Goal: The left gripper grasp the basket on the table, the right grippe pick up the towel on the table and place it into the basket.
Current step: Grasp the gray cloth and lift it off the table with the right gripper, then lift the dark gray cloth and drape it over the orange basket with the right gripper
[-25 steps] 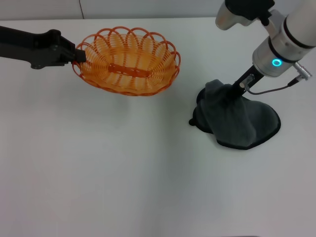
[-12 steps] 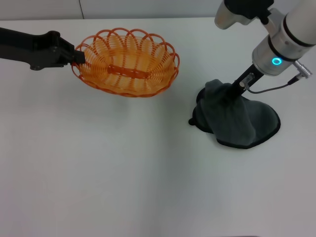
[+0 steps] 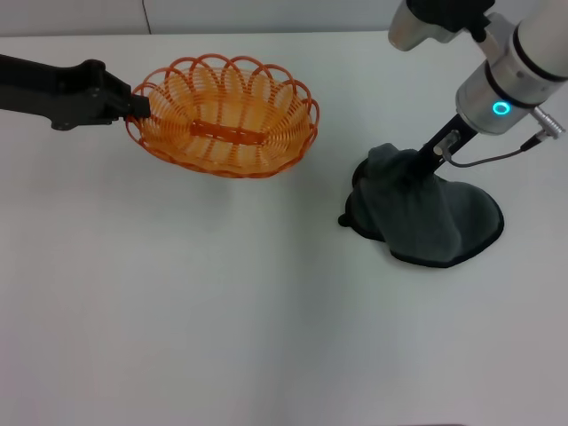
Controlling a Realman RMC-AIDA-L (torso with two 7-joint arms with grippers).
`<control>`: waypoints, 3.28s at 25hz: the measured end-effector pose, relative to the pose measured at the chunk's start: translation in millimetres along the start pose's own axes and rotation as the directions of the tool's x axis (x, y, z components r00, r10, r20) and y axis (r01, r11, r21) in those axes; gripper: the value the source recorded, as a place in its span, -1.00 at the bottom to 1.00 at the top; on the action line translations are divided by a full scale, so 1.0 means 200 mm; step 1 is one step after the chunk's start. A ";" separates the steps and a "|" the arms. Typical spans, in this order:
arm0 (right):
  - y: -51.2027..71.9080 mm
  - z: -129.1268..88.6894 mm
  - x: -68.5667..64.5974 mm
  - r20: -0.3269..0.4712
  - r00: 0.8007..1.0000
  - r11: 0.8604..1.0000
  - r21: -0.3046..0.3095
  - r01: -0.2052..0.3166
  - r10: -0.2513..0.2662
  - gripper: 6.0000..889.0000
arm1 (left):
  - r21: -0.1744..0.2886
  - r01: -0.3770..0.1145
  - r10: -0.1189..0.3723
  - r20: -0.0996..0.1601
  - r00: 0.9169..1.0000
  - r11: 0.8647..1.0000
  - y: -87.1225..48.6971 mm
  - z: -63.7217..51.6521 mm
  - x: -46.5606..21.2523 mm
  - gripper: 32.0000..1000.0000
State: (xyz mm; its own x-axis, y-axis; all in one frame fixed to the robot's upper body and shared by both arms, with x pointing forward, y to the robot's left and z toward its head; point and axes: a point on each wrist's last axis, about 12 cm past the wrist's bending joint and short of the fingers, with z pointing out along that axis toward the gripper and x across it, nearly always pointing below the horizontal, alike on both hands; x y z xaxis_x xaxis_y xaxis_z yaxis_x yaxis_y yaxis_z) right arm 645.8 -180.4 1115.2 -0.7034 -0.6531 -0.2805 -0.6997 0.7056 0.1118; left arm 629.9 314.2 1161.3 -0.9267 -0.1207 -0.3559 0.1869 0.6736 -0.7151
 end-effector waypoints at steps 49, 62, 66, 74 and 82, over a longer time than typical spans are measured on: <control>0.10 -0.76 -0.20 0.216 0.964 0.955 -0.214 0.204 -0.158 -0.85 | -0.025 0.025 -0.025 -0.001 1.000 0.999 0.05 -0.01 0.038 -0.86; 0.18 -0.90 -0.28 0.278 0.940 0.931 -0.247 0.269 -0.198 -0.85 | -0.048 0.023 -0.023 -0.007 1.000 0.999 0.06 -0.01 0.039 -0.86; 0.20 -0.92 -0.30 0.294 0.933 0.926 -0.249 0.285 -0.208 -0.85 | -0.048 0.024 -0.024 -0.007 1.000 0.999 0.06 0.00 0.039 -0.86; 0.24 -0.94 -0.37 0.316 0.918 0.919 -0.234 0.319 -0.238 -0.85 | -0.042 0.020 -0.021 -0.009 1.000 0.999 0.05 0.01 0.035 -0.86; 0.30 -0.90 -0.43 0.342 0.900 0.906 -0.227 0.358 -0.270 -0.85 | -0.037 0.019 -0.019 -0.007 1.000 0.999 0.04 0.02 0.030 -0.86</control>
State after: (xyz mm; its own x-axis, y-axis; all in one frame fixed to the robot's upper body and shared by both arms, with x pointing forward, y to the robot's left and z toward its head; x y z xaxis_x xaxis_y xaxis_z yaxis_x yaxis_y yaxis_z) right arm 642.6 -131.6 1317.7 -0.4014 -0.6845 -0.6086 -0.9140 0.3427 0.2173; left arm 626.8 316.4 1151.7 -0.9323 -0.1283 -0.3383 0.1574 0.6980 -0.6986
